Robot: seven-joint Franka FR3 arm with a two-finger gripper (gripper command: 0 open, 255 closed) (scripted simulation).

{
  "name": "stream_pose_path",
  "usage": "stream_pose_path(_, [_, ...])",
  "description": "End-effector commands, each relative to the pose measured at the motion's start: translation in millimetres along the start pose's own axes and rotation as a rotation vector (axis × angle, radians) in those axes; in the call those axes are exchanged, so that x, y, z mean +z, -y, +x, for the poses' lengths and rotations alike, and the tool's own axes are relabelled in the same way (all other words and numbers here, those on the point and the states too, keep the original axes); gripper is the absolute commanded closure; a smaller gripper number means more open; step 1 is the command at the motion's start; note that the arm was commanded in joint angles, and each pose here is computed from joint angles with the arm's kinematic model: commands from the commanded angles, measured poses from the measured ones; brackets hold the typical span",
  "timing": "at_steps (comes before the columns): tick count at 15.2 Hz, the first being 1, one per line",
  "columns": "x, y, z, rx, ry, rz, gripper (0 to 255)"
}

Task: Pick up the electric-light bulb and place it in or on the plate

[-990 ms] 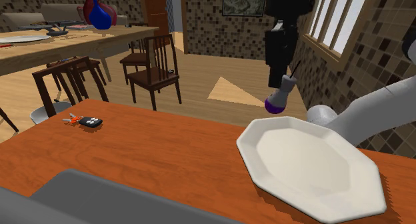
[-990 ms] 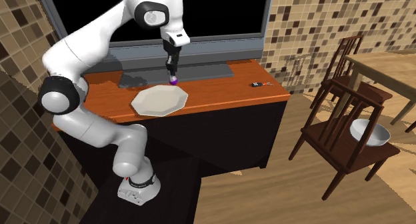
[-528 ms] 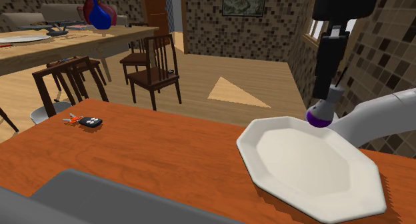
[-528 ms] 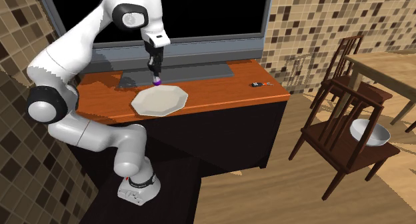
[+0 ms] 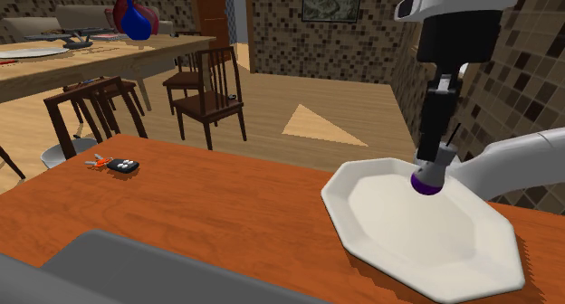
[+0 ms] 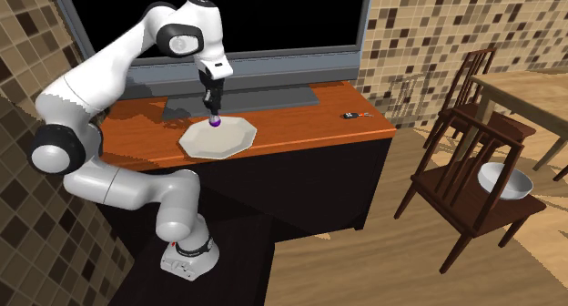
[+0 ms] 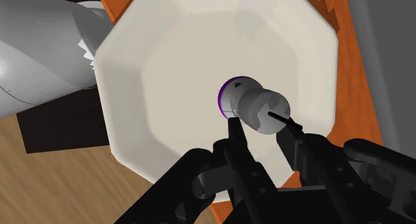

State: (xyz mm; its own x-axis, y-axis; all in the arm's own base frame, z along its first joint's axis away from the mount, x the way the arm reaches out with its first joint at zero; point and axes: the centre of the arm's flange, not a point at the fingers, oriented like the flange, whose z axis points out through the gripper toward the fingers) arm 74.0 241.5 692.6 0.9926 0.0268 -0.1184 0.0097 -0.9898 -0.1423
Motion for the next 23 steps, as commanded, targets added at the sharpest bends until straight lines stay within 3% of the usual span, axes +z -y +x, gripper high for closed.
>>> stream_pose_path(1, [11, -2, 1, 0.000, 0.000, 0.000, 255])
stream_pose_path(6, [39, -6, 4, 0.000, 0.000, 0.000, 255])
stream_pose_path(14, [39, -6, 4, 0.000, 0.000, 0.000, 255])
stream_pose_path(15, [39, -6, 4, 0.000, 0.000, 0.000, 0])
stream_pose_path(20, [39, -6, 4, 0.000, 0.000, 0.000, 0])
stream_pose_path(23, [-1, -6, 4, 0.000, 0.000, 0.000, 0])
